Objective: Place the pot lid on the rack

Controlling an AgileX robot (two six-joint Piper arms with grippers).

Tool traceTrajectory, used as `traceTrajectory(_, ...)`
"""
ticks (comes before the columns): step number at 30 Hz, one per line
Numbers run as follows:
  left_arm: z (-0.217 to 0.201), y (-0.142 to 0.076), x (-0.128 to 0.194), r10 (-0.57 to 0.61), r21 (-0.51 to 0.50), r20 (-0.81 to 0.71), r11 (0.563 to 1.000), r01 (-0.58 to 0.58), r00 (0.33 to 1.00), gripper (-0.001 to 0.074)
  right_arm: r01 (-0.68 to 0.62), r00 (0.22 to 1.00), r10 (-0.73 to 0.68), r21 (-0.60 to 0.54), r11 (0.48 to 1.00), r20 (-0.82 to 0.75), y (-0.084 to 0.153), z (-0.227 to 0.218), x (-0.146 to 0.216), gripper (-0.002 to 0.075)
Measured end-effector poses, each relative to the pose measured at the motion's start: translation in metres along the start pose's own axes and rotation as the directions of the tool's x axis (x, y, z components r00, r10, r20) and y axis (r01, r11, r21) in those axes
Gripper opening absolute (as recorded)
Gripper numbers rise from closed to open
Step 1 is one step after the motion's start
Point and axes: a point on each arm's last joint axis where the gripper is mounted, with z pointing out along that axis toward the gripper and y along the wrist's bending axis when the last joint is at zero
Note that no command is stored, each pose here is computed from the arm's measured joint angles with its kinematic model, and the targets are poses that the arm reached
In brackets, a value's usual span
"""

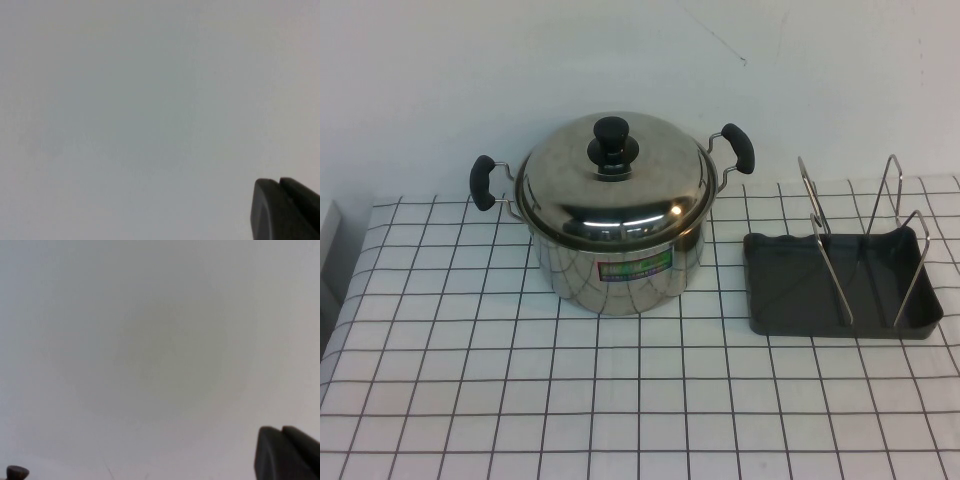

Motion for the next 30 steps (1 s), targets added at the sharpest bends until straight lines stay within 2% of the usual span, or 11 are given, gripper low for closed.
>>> traceTrajectory(4,0.000,0.000,0.000,-0.002,0.001,0.004,1.000,0.002,1.000,-0.0003,-0.057,0.998,0.058,0.035,0.998,-0.002,-0.003,0.000,0.000,-0.0003)
traceTrajectory(6,0.000,0.000,0.002,0.006,0.001,-0.022,1.000,-0.006,1.000,-0.0003,-0.087,0.994,0.091,0.069,0.994,-0.064,-0.007,0.001,0.004,-0.0003)
traceTrajectory(10,0.005,-0.002,0.005,0.087,0.008,-0.218,0.996,-0.087,0.972,-0.0003,-0.091,0.962,0.125,0.147,0.985,-0.244,-0.020,0.007,-0.006,-0.0003)
traceTrajectory(14,0.010,-0.001,-0.008,0.157,-0.017,-0.402,0.984,-0.179,0.902,-0.0003,-0.048,0.886,0.140,0.213,0.976,-0.441,-0.035,0.009,-0.023,-0.0003)
traceTrajectory(17,0.015,0.001,-0.019,0.149,-0.054,-0.522,0.977,-0.207,0.840,-0.0003,0.023,0.780,0.115,0.212,0.977,-0.615,-0.042,0.011,-0.022,-0.0003)
traceTrajectory(20,0.022,-0.001,-0.022,0.042,-0.103,-0.610,0.986,-0.132,0.791,-0.0003,0.084,0.654,0.064,0.156,0.984,-0.754,-0.044,0.015,-0.012,-0.0003)
traceTrajectory(23,0.032,-0.006,-0.018,-0.076,-0.135,-0.671,0.991,-0.020,0.738,-0.0003,0.075,0.554,0.044,0.103,0.992,-0.831,-0.042,0.020,0.000,-0.0003)
traceTrajectory(27,0.050,-0.012,-0.001,-0.114,-0.102,-0.747,0.993,0.056,0.655,-0.0003,-0.008,0.512,0.082,0.091,0.996,-0.855,-0.036,0.025,0.008,-0.0003)
traceTrajectory(30,0.064,-0.015,0.012,-0.088,-0.055,-0.784,0.996,0.073,0.615,-0.0003,-0.044,0.538,0.077,0.064,0.997,-0.840,-0.031,0.027,0.011,-0.0003)
